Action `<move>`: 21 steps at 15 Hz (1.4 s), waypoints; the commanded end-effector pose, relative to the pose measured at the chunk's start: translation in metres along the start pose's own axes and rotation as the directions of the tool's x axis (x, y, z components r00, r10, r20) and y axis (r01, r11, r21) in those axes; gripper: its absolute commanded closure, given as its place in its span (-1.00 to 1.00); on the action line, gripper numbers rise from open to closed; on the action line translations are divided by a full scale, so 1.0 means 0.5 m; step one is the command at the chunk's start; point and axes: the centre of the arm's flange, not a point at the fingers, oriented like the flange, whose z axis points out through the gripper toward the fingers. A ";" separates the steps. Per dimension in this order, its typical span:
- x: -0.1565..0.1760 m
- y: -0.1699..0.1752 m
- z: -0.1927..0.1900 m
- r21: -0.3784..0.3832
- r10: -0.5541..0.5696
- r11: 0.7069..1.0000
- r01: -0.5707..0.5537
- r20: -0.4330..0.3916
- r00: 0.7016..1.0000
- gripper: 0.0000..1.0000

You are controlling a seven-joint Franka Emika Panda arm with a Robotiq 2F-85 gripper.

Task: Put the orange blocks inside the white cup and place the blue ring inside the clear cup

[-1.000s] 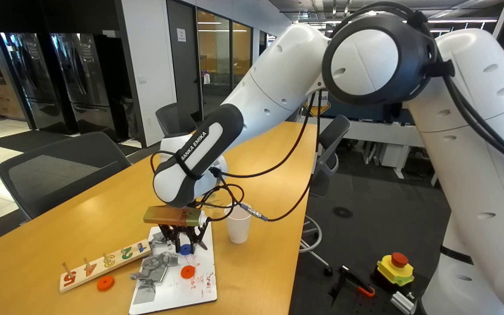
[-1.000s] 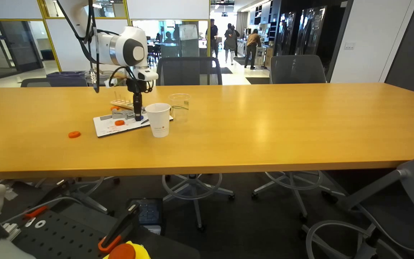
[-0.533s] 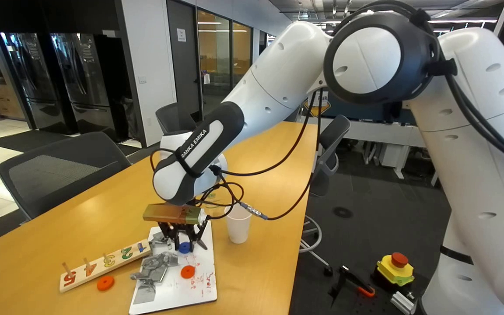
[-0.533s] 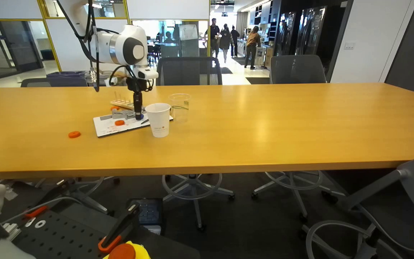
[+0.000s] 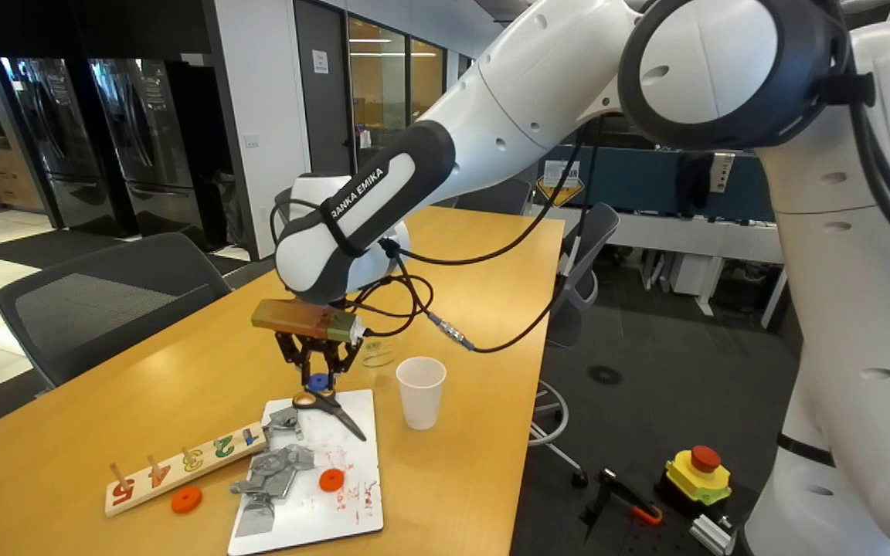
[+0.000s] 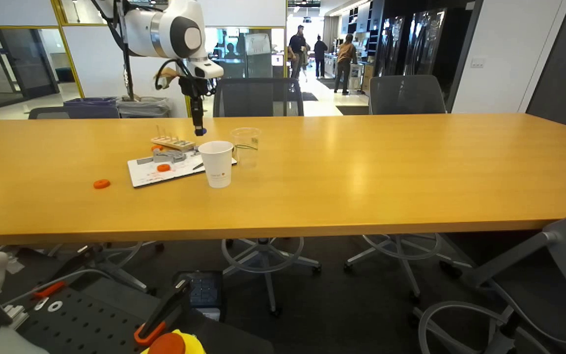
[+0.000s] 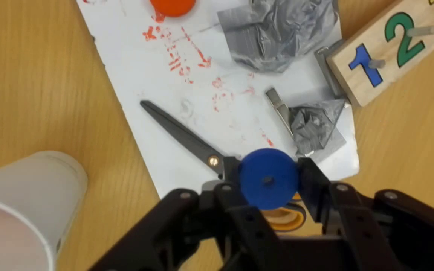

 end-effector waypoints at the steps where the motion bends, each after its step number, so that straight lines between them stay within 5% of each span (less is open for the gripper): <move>1: 0.041 0.019 -0.078 0.026 0.004 1.000 -0.002 -0.055 0.998 0.64; 9: 0.151 0.078 -0.102 -0.012 0.032 0.999 -0.034 -0.181 0.983 0.64; 18: 0.187 0.114 -0.100 -0.047 0.050 0.997 -0.060 -0.197 0.979 0.64; 20: 0.186 0.116 -0.098 -0.045 0.050 0.997 -0.059 -0.190 0.981 -0.36; 21: 0.186 0.115 -0.098 -0.044 0.048 0.997 -0.058 -0.187 0.981 -0.37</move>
